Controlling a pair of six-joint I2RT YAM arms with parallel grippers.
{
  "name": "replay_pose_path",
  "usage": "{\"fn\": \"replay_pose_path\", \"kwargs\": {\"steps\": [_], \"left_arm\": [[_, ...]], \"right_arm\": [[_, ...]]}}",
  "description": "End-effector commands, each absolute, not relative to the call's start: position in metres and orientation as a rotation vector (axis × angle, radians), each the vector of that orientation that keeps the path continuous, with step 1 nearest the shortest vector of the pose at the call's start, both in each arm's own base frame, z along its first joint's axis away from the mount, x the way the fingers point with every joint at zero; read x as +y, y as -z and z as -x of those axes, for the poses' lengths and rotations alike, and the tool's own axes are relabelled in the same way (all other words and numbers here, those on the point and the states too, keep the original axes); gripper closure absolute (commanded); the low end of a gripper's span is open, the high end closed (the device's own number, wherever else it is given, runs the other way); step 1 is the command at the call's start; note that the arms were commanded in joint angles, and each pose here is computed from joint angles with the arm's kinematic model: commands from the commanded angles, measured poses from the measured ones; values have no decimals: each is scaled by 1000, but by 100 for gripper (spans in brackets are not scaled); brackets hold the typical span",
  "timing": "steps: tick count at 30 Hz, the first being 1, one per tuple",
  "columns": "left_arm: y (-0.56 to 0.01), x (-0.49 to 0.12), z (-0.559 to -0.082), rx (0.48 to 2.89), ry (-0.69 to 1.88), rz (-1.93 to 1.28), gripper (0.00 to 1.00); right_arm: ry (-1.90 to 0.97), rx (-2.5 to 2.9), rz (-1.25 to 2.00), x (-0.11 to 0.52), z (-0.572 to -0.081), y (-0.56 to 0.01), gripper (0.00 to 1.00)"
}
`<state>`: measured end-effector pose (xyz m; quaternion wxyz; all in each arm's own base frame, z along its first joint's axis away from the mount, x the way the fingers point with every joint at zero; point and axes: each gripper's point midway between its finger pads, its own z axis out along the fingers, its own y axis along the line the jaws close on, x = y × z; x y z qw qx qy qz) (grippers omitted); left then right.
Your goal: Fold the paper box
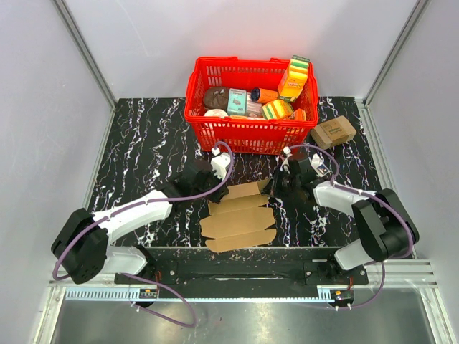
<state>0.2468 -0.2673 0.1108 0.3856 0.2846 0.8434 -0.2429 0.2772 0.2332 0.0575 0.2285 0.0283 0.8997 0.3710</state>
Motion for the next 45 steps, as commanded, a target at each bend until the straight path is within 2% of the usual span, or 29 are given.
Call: {"fn": "replay_pose_path", "kwargs": {"steps": [1,16,45], "left_arm": [[-126,-269,-250,2104,629,-699,100],[-127,-271,-251,2104,631,-702,100],[-125,-268,-248,2108,622,-701,100]], "right_arm": [[-804,2471,-65,209,-290,-63,94],[-569,2505,-43,183,-300,-40,95],[-813,2497,5,215,-295,-31,95]]}}
